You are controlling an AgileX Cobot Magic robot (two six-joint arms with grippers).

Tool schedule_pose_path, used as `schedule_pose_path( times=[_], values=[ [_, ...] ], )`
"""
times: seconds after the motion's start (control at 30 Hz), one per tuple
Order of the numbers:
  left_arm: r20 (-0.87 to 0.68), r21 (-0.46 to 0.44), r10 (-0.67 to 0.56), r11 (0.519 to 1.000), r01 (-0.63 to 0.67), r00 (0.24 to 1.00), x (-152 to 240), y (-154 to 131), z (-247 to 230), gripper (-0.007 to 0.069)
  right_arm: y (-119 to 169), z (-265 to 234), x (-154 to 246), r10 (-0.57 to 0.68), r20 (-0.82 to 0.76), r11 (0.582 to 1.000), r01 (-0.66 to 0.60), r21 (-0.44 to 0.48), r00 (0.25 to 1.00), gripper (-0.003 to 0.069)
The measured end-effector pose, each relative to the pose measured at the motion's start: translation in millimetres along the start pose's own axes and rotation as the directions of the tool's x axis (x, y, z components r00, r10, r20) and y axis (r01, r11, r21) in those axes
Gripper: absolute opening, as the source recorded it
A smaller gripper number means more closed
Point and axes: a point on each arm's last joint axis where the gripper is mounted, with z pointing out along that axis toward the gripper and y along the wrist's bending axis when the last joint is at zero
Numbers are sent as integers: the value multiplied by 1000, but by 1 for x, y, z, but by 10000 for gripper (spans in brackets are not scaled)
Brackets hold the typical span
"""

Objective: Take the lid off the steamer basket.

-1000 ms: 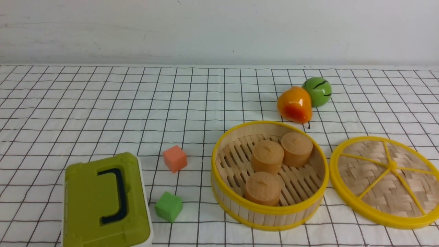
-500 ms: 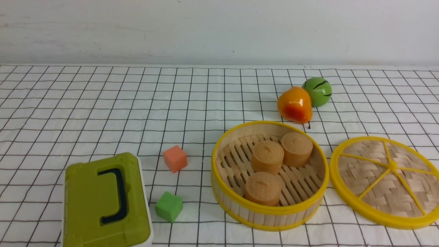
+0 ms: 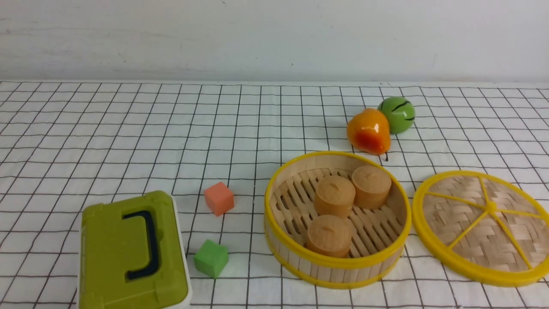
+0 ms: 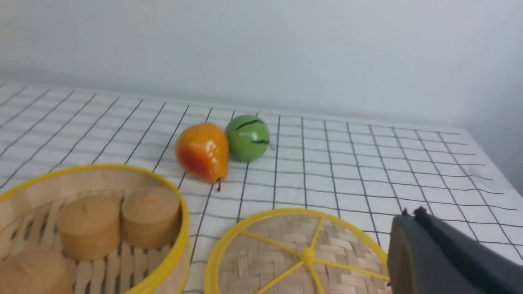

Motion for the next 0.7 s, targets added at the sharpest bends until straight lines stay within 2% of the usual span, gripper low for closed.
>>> schedule_pose_path(
  times=[0.13, 0.3, 0.7],
  values=[
    [0, 0, 0, 1000, 0, 1000, 0, 0, 0, 239, -3, -4, 44, 60, 73, 998, -62, 21, 996, -24],
    [0, 0, 0, 1000, 0, 1000, 0, 0, 0, 239, -4, -4, 84, 41, 42, 999, -42, 30, 998, -24],
    [0, 0, 0, 1000, 0, 1000, 0, 0, 0, 239, -5, -5, 110, 56, -181, 998, -48, 47, 982, -24]
  ],
)
